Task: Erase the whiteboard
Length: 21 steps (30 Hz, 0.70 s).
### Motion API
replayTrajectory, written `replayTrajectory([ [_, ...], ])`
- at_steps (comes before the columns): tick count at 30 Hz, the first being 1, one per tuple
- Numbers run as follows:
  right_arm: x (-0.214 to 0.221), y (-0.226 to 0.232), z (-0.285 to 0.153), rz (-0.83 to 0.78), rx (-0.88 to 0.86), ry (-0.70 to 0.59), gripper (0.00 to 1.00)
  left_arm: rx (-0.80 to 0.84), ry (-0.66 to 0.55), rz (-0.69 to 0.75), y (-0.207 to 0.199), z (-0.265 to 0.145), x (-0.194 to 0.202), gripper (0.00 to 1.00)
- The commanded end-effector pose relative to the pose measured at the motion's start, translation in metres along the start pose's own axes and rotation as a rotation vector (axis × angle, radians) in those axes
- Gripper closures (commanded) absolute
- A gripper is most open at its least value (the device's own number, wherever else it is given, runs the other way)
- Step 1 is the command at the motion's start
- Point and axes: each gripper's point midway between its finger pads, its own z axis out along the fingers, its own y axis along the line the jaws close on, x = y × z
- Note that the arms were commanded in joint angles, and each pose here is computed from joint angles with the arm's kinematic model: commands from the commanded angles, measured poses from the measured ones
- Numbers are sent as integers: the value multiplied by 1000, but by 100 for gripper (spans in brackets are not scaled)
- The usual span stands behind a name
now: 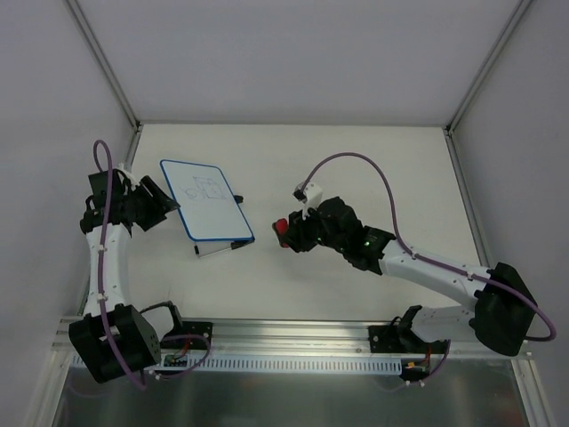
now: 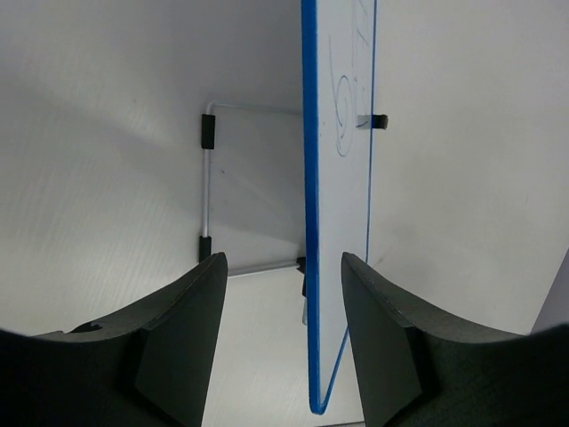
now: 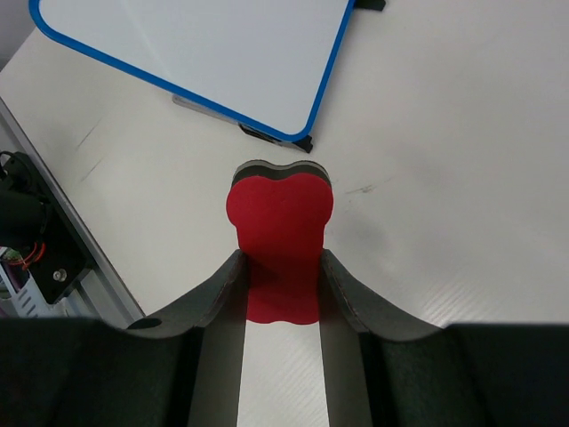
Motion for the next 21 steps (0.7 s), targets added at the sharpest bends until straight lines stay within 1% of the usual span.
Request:
replayTrajectory([
  [1, 0, -7, -8, -18, 24, -12, 97, -4, -9, 34, -4, 5, -14, 46],
  [2, 0, -8, -9, -16, 26, -14, 97, 10, 1, 31, -6, 7, -14, 46],
  [6, 4, -11, -11, -17, 30, -9, 97, 43, 13, 16, -13, 16, -21, 54],
  [10, 3, -13, -11, -21, 36, -11, 97, 61, 35, 8, -16, 24, -24, 59],
  [19, 3, -15, -7, -16, 34, 1, 97, 64, 96, 7, -17, 43, -14, 62],
  [21, 3, -14, -6, -18, 31, 2, 97, 70, 98, 11, -19, 43, -15, 71],
])
